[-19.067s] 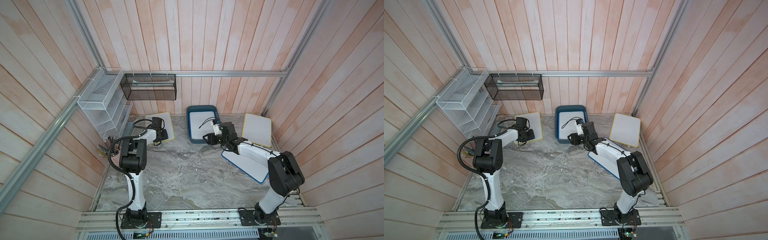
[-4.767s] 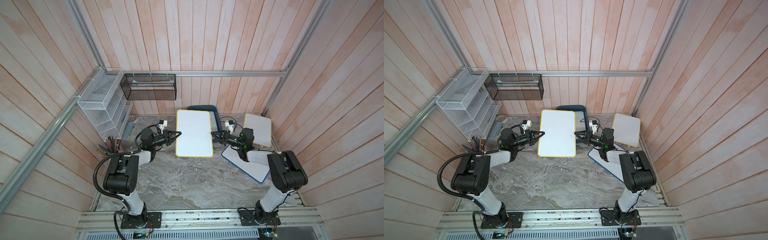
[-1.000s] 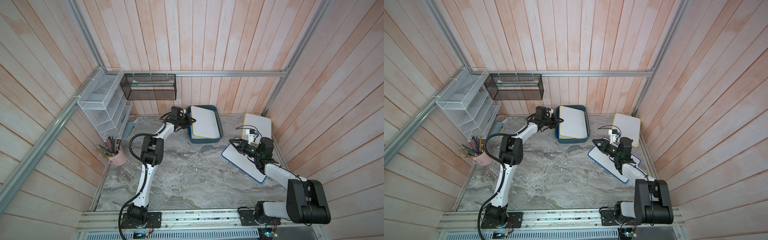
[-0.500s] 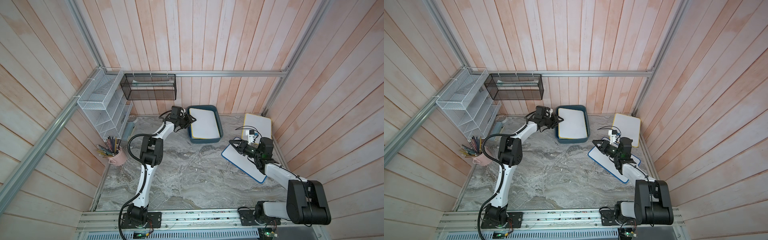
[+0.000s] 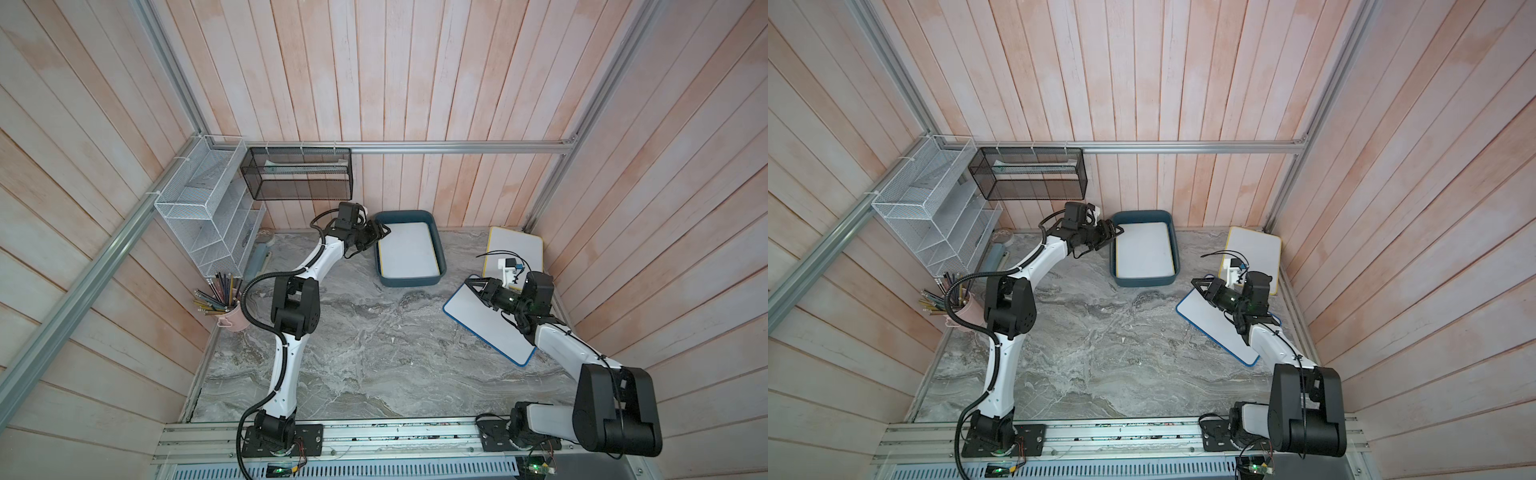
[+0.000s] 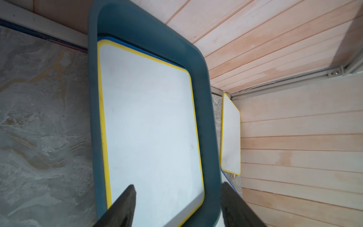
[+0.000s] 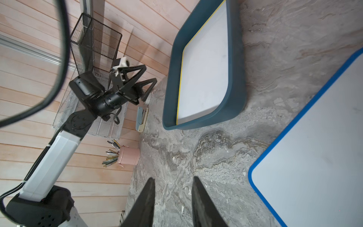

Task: Put the whiteboard into the storage box
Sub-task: Place the whiteboard in the storage box.

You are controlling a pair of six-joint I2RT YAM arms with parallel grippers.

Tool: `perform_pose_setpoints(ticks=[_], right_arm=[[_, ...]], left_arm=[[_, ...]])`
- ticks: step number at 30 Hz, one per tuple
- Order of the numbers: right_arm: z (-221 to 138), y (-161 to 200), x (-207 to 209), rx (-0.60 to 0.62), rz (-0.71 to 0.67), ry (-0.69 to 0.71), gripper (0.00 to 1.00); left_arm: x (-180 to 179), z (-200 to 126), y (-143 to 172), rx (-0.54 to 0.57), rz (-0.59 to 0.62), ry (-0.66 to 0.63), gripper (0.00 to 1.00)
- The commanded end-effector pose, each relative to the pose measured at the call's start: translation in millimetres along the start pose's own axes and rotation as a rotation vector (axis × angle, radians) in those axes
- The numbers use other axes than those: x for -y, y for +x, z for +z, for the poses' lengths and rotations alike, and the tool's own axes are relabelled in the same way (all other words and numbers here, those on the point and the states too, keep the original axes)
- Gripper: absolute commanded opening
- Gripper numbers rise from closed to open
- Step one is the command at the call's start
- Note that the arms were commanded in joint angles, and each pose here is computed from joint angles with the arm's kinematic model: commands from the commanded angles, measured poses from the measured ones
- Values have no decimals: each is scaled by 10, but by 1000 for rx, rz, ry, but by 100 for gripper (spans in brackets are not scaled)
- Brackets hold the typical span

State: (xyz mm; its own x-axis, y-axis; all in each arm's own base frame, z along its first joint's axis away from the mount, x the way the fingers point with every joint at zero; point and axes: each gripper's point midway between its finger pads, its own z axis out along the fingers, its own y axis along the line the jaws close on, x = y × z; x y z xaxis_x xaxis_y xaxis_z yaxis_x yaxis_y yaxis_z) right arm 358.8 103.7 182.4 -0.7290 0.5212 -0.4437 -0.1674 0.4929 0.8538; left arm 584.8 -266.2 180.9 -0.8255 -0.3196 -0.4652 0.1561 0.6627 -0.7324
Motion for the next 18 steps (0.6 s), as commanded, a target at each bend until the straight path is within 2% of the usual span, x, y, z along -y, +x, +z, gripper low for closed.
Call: perform_pose_setpoints(ticks=[1, 6, 9, 11, 15, 18], right_arm=[[-96, -144, 64, 34, -39, 58, 33], [-250, -265, 494, 72, -20, 227, 33], [-315, -303, 903, 60, -36, 433, 33], [-342, -337, 1095, 54, -38, 520, 34], [-309, -381, 1359, 26, -28, 611, 34], [-295, -375, 1589, -45, -24, 698, 34]], left_arm=[[190, -217, 50, 10, 55, 36, 72], [209, -405, 349, -1, 54, 79, 70], [158, -488, 623, -10, 70, 79, 70], [129, -532, 796, -18, 86, 72, 70], [56, -602, 1096, -32, 105, 62, 70], [14, -629, 1342, -47, 98, 69, 69]])
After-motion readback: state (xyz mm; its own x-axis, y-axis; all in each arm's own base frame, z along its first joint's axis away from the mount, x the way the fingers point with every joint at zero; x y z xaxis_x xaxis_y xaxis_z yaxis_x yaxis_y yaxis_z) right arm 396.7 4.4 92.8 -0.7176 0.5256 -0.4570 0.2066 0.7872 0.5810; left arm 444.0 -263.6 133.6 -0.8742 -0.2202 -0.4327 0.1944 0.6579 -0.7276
